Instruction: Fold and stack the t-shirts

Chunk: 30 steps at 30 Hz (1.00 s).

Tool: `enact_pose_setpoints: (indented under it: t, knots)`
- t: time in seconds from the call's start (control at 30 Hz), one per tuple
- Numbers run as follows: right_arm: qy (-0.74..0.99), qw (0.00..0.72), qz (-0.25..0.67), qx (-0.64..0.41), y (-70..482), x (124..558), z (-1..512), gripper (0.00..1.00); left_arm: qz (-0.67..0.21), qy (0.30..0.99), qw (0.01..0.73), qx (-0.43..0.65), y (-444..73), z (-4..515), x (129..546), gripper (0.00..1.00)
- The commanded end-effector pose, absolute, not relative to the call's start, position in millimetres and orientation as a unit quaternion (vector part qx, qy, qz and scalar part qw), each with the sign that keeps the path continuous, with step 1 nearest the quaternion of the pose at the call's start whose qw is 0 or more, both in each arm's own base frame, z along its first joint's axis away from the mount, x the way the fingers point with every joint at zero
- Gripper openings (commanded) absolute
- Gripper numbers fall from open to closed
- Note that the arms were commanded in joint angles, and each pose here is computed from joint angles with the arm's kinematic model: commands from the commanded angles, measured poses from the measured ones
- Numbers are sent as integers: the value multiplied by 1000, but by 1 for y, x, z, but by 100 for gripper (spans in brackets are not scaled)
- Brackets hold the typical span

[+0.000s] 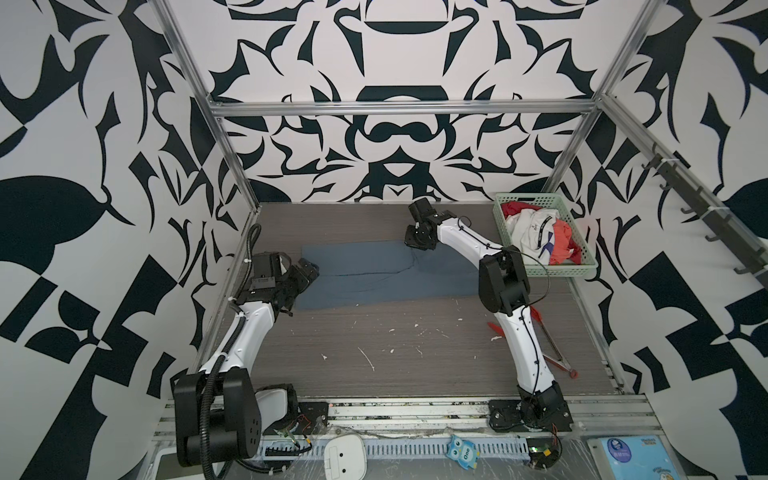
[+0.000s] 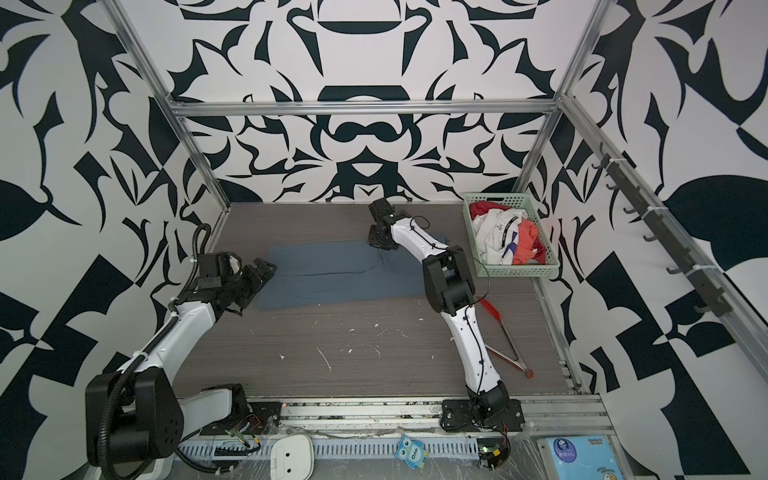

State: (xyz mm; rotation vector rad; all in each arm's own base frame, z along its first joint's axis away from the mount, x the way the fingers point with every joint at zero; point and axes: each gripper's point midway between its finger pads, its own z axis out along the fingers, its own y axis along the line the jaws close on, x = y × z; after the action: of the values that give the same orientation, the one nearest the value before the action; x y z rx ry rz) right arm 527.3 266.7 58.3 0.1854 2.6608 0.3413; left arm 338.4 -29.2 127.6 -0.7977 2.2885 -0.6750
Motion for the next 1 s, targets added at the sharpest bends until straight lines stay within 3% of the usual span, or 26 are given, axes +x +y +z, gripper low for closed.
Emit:
enact_pose_setpoints:
  t: [0.0, 0.1, 0.13, 0.17, 0.23, 0.43, 0.6, 0.77, 0.97]
  knots:
    - [948, 287, 131, 50, 268, 537, 117, 39, -253, 870, 301, -297, -30, 120, 336, 99]
    - [941, 317, 111, 43, 256, 537, 140, 53, -253, 871, 298, -296, -31, 119, 335, 99]
    - [938, 327, 104, 42, 252, 537, 148, 54, -254, 871, 298, -296, -31, 119, 335, 99]
    - [936, 335, 97, 41, 249, 536, 155, 66, -253, 872, 297, -296, -31, 118, 335, 100]
    - [929, 360, 75, 39, 236, 535, 174, 78, -253, 872, 297, -297, -30, 118, 335, 99]
    - [923, 382, 14, 44, 191, 511, 202, 78, -238, 876, 295, -298, -26, 116, 332, 99]
    - [940, 332, -7, 78, 146, 472, 174, 78, -218, 883, 283, -304, -22, 112, 326, 99]
    - [951, 276, 51, 133, 110, 427, 137, 75, -195, 891, 263, -314, -17, 107, 318, 100]
    - [945, 267, 71, 174, 81, 385, 117, 72, -124, 910, 240, -314, 4, 98, 312, 99]
